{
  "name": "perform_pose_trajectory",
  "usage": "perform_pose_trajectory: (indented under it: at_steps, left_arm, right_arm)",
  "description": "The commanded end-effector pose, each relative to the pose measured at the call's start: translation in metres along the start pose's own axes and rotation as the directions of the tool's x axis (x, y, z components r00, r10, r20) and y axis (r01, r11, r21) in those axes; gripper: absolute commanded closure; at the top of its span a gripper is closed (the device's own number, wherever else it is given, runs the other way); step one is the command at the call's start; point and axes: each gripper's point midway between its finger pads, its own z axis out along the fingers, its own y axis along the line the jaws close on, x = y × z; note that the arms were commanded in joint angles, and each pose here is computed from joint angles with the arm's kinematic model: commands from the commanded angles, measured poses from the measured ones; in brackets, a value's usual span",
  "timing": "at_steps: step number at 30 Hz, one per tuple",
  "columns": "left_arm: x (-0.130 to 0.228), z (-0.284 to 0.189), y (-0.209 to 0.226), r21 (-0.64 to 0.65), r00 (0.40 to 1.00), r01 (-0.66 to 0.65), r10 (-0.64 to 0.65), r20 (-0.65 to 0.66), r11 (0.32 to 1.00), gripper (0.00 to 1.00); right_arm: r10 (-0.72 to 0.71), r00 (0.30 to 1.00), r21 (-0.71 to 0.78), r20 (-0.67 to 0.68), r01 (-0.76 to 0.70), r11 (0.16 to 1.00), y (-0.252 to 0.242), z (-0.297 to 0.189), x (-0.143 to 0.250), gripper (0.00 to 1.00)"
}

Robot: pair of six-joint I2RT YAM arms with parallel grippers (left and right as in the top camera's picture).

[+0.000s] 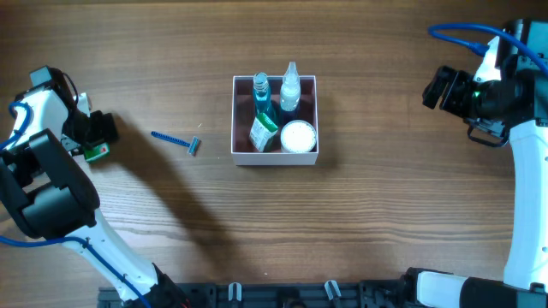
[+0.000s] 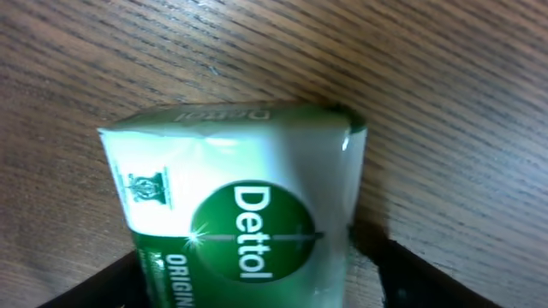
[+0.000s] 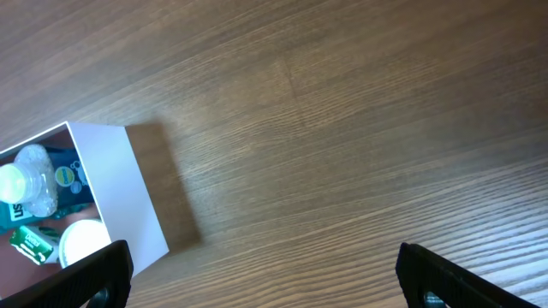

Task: Pack container
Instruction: 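Move the left gripper to the second green Dettol box and grasp it, then carry the Dettol box over the box, lower it in and release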

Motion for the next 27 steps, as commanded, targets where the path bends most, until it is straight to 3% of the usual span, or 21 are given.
perform_pose_trajectory:
  at_steps: [1, 3, 6, 16, 20, 27]
  left_arm:
    - [0.005, 0.01, -0.001, 0.014, 1.0, -0.01, 0.011, -0.027, 1.0, 0.3]
    - [0.005, 0.01, -0.001, 0.014, 1.0, -0.01, 0.011, -0.027, 1.0, 0.39]
    - [0.005, 0.01, -0.001, 0.014, 1.0, -0.01, 0.011, -0.027, 1.0, 0.43]
    - [0.005, 0.009, -0.001, 0.014, 1.0, -0.01, 0.011, -0.026, 1.0, 0.53]
    - [0.004, 0.008, -0.001, 0.014, 1.0, -0.005, 0.005, -0.022, 1.0, 0.77]
    - [-0.001, -0.031, -0.013, 0.016, 0.997, 0.07, -0.07, 0.042, 0.997, 0.96]
  right_arm:
    - [-0.011, 1.0, -0.003, -0.023, 0.011, 1.0, 0.0, 0.006, 0.003, 0.0]
    - [-0.015, 1.0, -0.003, -0.022, 0.015, 1.0, 0.0, 0.006, 0.003, 0.0]
    - [-0.015, 1.0, -0.003, -0.022, 0.015, 1.0, 0.0, 0.006, 0.003, 0.0]
    - [-0.017, 1.0, -0.003, -0.021, 0.017, 1.0, 0.0, 0.006, 0.003, 0.0]
    - [-0.018, 1.0, -0.004, -0.019, 0.018, 1.0, 0.0, 0.006, 0.002, 0.0]
    - [-0.018, 1.0, -0.004, -0.017, 0.018, 1.0, 0.0, 0.006, 0.002, 0.0]
